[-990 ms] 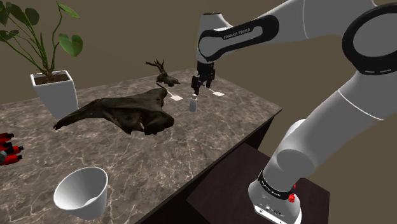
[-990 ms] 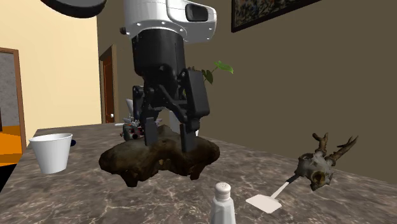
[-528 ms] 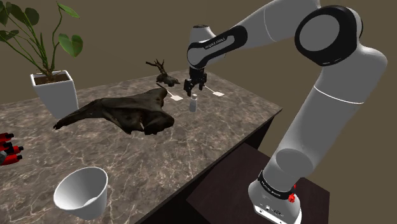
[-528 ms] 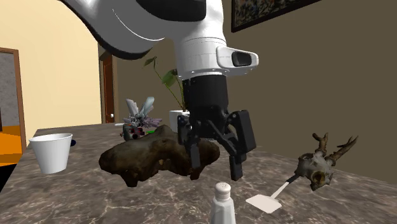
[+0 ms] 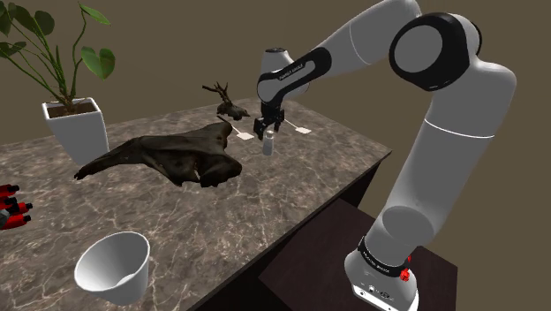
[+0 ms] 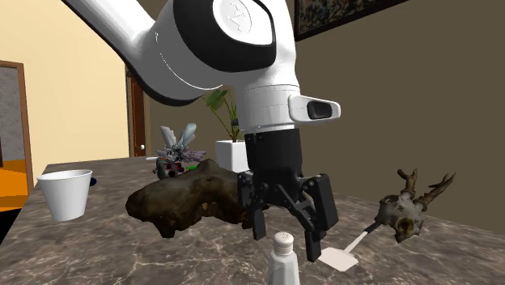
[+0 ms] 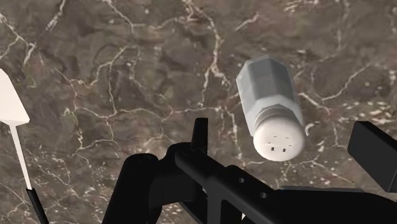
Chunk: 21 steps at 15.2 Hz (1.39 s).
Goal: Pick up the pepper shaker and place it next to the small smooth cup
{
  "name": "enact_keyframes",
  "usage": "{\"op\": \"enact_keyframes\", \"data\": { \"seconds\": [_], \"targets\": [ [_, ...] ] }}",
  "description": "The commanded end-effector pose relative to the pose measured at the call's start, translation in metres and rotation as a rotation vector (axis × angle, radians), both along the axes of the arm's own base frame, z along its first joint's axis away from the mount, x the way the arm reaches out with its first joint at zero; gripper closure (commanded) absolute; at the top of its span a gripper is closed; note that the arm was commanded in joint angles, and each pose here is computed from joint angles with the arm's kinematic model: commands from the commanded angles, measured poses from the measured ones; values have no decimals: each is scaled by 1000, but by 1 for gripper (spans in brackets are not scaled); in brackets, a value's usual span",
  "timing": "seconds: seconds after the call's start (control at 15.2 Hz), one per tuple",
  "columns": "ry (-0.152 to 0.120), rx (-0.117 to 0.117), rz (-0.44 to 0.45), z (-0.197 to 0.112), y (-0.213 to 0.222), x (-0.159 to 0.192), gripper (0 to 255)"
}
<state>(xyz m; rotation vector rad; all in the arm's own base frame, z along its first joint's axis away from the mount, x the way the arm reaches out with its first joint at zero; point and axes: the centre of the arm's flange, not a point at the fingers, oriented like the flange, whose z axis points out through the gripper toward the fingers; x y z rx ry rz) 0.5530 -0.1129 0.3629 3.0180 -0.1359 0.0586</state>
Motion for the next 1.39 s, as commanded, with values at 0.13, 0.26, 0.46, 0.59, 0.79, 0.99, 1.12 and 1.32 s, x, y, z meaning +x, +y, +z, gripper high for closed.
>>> {"op": "enact_keyframes", "data": {
  "seconds": [0.13,0.26,0.46,0.59,0.79,0.99,1.12,1.32],
  "targets": [
    [0,0,0,-8,0,1,0],
    [0,0,0,-8,0,1,0],
    [0,0,0,-8,0,1,0],
    [0,0,0,-8,0,1,255],
    [0,0,0,-8,0,1,255],
    [0,0,0,-8,0,1,255],
    [0,0,0,-8,0,1,255],
    [0,0,0,7,0,1,255]
  ]
}}
